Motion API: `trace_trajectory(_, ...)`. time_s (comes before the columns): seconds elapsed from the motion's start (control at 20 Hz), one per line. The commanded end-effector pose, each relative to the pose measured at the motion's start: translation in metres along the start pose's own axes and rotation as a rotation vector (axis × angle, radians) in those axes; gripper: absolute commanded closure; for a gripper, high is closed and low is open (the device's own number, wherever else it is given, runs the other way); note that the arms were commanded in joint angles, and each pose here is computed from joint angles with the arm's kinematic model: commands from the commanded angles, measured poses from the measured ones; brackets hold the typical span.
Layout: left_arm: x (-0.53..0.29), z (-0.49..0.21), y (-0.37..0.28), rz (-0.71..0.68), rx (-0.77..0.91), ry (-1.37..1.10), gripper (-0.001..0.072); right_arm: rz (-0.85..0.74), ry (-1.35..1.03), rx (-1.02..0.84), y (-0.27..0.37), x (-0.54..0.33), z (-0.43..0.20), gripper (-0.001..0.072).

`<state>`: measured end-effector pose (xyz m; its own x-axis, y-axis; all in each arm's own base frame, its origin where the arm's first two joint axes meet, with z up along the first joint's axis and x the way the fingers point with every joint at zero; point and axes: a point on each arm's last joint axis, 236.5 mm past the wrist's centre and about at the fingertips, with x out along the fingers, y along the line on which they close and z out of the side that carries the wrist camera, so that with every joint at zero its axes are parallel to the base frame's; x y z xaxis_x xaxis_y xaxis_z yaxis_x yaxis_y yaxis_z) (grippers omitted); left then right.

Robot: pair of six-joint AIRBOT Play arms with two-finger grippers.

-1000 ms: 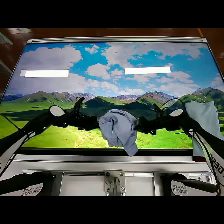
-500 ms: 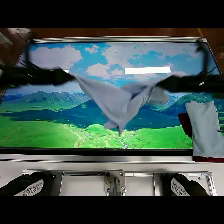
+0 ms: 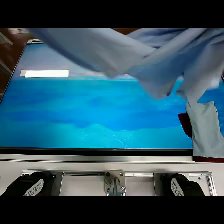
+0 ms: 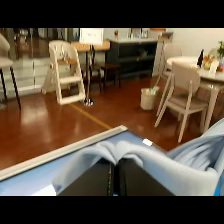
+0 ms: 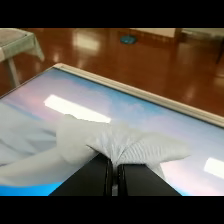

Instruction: Fold the shirts.

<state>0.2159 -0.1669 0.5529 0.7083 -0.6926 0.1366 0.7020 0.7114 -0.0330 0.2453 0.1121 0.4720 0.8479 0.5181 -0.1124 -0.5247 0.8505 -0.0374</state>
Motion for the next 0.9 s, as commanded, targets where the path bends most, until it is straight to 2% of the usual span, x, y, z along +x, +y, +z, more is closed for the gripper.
trace_trajectory(0.0,-0.023,-0.011,-0.026,-0.025,0.009,0.063,0.0667,-0.117,-0.041,-0.077,0.002,-0.033,0.016,0.0646)
trace_trajectory(0.1,-0.025,-0.051,-0.031,-0.061,-0.003,0.220,0.0667,-0.167,-0.013,-0.094,-0.007,-0.037,0.010,0.0647)
trace_trajectory(0.25,-0.036,-0.132,-0.020,-0.057,-0.105,0.533,0.0667,-0.102,0.150,-0.059,0.001,-0.031,-0.029,0.0647)
trace_trajectory(0.4,-0.048,-0.201,0.004,0.012,-0.198,0.734,0.0667,0.002,0.477,0.061,0.008,-0.031,-0.105,0.0646)
trace_trajectory(0.55,-0.056,-0.283,0.014,0.020,-0.348,0.910,0.0668,0.036,0.636,0.259,-0.004,-0.012,-0.159,0.0646)
trace_trajectory(0.7,-0.058,-0.370,0.025,0.060,-0.520,1.006,0.0667,0.054,0.746,0.435,-0.021,0.018,-0.224,0.0647)
trace_trajectory(0.85,-0.045,-0.427,0.037,0.111,-0.645,0.974,0.0667,0.058,0.713,0.520,-0.046,0.073,-0.258,0.0647)
